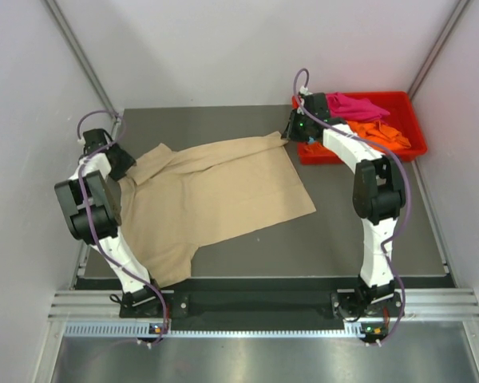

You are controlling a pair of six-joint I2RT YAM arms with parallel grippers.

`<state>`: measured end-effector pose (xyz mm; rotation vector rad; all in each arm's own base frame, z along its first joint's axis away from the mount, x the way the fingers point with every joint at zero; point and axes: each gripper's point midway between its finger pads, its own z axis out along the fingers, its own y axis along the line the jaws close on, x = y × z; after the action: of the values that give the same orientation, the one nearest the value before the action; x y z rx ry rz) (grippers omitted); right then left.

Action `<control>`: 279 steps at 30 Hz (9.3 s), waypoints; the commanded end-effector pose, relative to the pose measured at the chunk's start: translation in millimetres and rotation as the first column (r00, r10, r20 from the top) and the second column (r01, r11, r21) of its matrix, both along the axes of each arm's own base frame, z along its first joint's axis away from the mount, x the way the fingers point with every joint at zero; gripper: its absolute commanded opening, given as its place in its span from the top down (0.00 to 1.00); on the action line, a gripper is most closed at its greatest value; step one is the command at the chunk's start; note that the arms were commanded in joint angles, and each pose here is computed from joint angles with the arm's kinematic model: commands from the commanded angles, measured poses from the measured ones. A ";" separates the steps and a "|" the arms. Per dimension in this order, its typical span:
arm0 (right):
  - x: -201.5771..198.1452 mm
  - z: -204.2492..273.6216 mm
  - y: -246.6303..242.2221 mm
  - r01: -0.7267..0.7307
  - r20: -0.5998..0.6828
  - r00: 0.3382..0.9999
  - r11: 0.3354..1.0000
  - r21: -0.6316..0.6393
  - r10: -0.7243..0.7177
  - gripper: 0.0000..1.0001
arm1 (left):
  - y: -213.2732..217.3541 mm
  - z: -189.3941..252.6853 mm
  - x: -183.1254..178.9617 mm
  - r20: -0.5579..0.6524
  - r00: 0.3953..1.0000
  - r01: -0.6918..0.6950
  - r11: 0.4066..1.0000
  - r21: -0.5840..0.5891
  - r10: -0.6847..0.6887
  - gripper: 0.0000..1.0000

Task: Fold and stack the t-shirts
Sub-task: Flatten the tshirt out, then fold the tshirt

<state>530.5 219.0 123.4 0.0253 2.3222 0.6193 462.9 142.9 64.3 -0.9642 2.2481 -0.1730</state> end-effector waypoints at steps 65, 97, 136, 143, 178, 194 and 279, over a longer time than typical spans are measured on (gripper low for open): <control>-25.2 -9.6 39.1 -0.107 -0.035 0.994 0.994 0.023 0.108 0.82 | -22.7 -1.6 -76.9 -0.162 0.984 -0.064 0.994 0.093 0.079 0.61; 54.1 -5.3 -0.9 0.208 0.069 0.978 0.964 -0.169 -0.199 0.52 | 53.1 158.4 -83.9 0.201 0.927 -0.375 0.794 0.478 0.317 1.00; -22.7 -59.9 41.9 0.252 -0.227 0.942 0.968 -0.008 -0.248 0.66 | -13.7 105.4 -41.7 0.174 0.984 -0.077 0.955 0.287 0.027 1.00; -9.3 -69.4 42.4 0.268 -0.216 0.940 0.964 -0.005 -0.262 0.66 | -14.8 105.9 -40.9 0.171 0.985 -0.069 0.955 0.287 0.019 1.00; 125.4 93.4 46.1 0.148 0.272 0.924 0.907 0.394 -0.268 1.00 | -53.6 213.9 74.6 0.552 0.730 0.185 0.894 0.409 -0.404 1.00; 161.8 90.3 18.8 0.173 0.293 0.893 0.862 0.476 -0.341 1.00 | -79.7 239.1 146.1 0.618 0.459 0.340 0.769 0.541 -0.638 1.00; 70.9 14.8 18.3 -0.075 0.137 0.988 0.997 -0.010 0.075 0.26 | 26.3 42.1 -23.9 0.191 0.981 -0.064 0.989 0.136 0.037 0.39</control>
<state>588.3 226.8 136.7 -0.0681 2.2544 0.6332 392.1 156.3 67.0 -1.0178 2.1689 0.0347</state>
